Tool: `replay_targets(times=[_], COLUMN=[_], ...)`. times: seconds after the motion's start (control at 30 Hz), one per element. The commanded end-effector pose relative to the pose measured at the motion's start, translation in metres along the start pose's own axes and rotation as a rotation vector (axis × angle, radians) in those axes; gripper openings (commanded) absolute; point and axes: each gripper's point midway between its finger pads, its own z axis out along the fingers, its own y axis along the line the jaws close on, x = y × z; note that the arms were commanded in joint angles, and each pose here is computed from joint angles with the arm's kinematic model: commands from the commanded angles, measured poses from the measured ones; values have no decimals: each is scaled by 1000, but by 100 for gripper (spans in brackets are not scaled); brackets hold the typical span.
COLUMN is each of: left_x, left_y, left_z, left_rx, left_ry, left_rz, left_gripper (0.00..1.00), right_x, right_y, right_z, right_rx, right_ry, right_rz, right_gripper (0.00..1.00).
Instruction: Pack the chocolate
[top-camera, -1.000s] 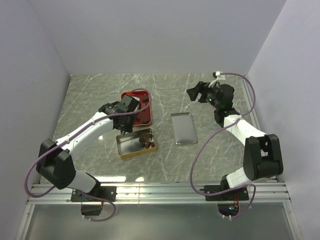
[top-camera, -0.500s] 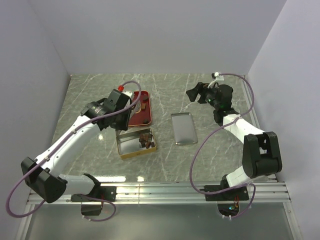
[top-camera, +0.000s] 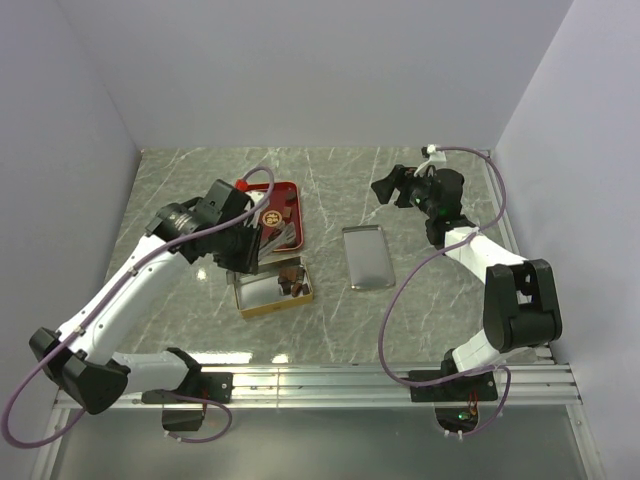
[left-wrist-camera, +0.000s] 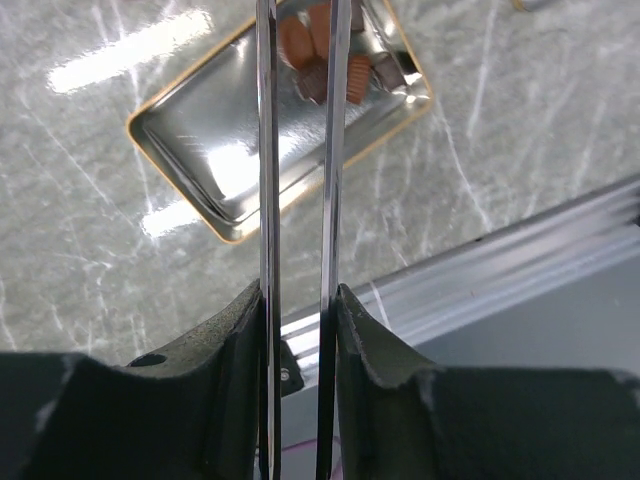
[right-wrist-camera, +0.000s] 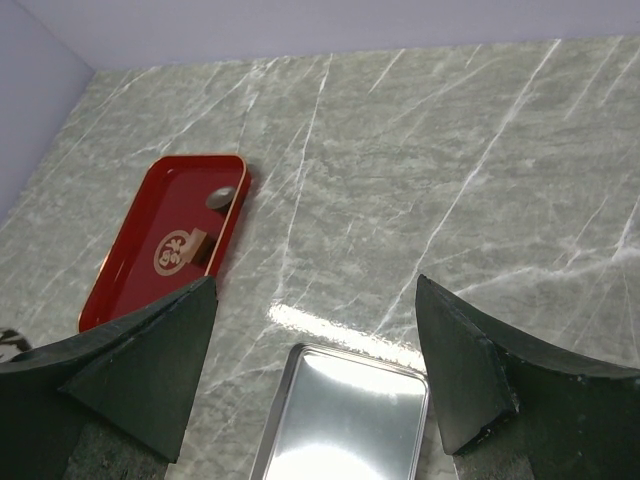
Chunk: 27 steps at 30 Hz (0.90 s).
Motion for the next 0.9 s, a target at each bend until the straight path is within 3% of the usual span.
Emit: replay_targets(times=[0.0,0.57,0.87], left_x=[4,44,49], left_y=[-12,-9,-10], left_z=[-23,-12,-9], left_rx=[78,98,100], left_ry=[-23,78,98], left_rz=[-4,5,11], left_gripper=[31,33,43], right_x=[-28,-22,-22], right_y=[8,2,0], right_z=[3,12,13], right_rx=[-30,-19,-8], right_ry=[-65,-40,-38], right_rz=[-28,-19,-17], right_gripper=[87,87,87])
